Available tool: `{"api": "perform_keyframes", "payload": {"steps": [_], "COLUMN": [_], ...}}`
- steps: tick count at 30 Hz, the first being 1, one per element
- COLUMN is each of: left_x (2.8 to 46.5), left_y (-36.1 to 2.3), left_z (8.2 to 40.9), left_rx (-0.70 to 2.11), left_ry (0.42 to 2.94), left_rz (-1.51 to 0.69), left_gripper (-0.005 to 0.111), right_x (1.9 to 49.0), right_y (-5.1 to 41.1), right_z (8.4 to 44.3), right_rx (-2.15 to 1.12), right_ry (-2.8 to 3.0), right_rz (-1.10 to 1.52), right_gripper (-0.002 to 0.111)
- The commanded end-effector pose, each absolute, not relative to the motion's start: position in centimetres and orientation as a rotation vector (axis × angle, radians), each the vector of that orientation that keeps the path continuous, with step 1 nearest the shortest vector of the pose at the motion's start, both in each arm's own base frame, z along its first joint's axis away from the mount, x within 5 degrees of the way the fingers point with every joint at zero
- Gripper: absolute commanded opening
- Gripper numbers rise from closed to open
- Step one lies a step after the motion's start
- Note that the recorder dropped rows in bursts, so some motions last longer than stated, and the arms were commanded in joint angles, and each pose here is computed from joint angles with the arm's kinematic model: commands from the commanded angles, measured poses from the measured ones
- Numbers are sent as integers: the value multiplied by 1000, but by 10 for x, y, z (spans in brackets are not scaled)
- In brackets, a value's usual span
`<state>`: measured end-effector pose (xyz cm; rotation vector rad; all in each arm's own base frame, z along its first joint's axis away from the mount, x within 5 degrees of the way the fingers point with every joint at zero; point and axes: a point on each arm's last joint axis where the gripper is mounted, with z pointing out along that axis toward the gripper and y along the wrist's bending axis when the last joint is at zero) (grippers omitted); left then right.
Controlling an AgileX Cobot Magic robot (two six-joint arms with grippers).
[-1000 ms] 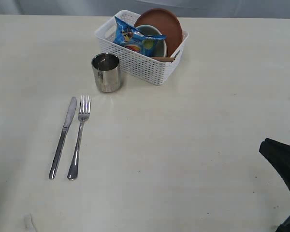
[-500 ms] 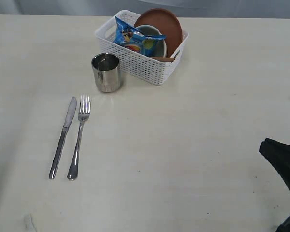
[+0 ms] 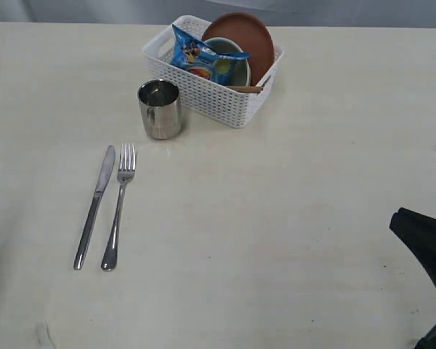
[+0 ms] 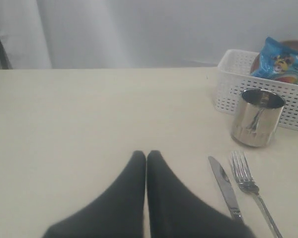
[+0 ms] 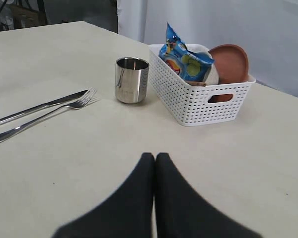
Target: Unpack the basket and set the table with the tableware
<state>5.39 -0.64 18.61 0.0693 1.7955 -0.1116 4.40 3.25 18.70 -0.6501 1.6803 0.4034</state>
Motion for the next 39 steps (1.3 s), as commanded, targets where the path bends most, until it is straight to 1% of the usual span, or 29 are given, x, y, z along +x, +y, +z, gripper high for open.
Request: {"api": "perform_keyframes", "payload": {"steps": [1,25,30,32,34,36,39], "left_x": [54,54,54,54,54,54,54], "left_y": [-6,-6,-6,-6,-6,-6,-6], "left_z": [184,184,184,184,184,184,184], "left_rx": [70,74,74,74,74,74,74], "left_ry": [1803,1803,1803,1803,1803,1803,1803], "left_rz": [-107,-101,-101,-101,-101,-101,-101], "left_gripper": [0,0,0,0,0,0,0], "right_x": [44,44,45,44,41,39,45], "right_y": [32,32,34,35,32,26,12], "right_z": [186,186,198,214,233,246,251], "right_rx": [-657,-657,-676,-552,-362,-252,89], "right_ry": [1674,1674,1515,1382,1231,1105,1089], "right_rz": [402,402,369,484,652,712,931], "right_gripper": [0,0,0,0,0,0,0]}}
